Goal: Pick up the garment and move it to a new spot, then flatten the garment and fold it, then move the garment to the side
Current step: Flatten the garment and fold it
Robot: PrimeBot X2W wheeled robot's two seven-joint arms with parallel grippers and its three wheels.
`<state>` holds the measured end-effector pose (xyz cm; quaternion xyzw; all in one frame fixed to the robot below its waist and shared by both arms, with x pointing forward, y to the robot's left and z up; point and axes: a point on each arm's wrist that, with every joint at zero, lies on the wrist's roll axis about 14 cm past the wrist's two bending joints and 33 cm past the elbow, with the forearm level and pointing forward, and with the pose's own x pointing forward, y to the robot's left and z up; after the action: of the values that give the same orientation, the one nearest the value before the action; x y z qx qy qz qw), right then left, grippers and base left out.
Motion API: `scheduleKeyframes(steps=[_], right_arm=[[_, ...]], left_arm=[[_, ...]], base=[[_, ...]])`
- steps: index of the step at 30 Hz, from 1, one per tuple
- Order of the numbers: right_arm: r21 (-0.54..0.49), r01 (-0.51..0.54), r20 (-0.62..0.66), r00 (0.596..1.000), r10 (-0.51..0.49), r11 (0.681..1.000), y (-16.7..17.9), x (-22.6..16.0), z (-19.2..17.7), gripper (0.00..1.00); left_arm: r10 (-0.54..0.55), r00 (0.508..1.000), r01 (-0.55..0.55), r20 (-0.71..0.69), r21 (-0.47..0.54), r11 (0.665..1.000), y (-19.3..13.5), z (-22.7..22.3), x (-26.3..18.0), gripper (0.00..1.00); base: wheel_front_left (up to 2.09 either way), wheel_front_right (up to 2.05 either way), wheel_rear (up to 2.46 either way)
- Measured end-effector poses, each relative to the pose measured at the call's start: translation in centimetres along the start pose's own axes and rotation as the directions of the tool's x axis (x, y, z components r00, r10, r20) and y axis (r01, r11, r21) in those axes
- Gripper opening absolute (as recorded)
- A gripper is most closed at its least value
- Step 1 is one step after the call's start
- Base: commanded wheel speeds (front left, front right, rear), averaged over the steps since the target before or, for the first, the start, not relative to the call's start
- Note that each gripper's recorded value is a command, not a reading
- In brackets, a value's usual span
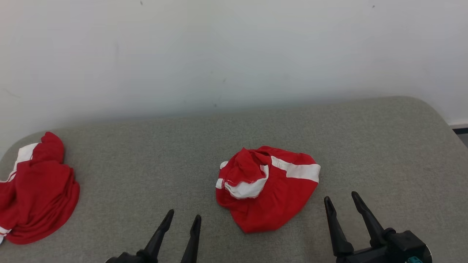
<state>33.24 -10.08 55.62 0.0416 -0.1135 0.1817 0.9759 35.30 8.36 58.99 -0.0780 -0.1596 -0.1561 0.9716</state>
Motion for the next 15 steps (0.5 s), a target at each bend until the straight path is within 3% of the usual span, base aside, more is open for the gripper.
scheduleKeyframes(steps=[7,15], right_arm=[[-0.025,0.077,-0.025,0.997,-0.077,0.997,-2.7,-0.5,-0.6,1.0],[-0.039,0.14,-0.041,0.989,-0.142,0.989,-5.1,0.2,-1.2,1.0]], left_arm=[[-0.255,0.965,0.241,-0.057,-0.181,0.953,-7.2,-3.1,4.3,1.0],[-0.408,0.903,0.34,-0.137,-0.354,0.871,-12.0,-6.4,8.4,1.0]], base=[[0.0,0.0,0.0],[0.0,0.0,0.0]])
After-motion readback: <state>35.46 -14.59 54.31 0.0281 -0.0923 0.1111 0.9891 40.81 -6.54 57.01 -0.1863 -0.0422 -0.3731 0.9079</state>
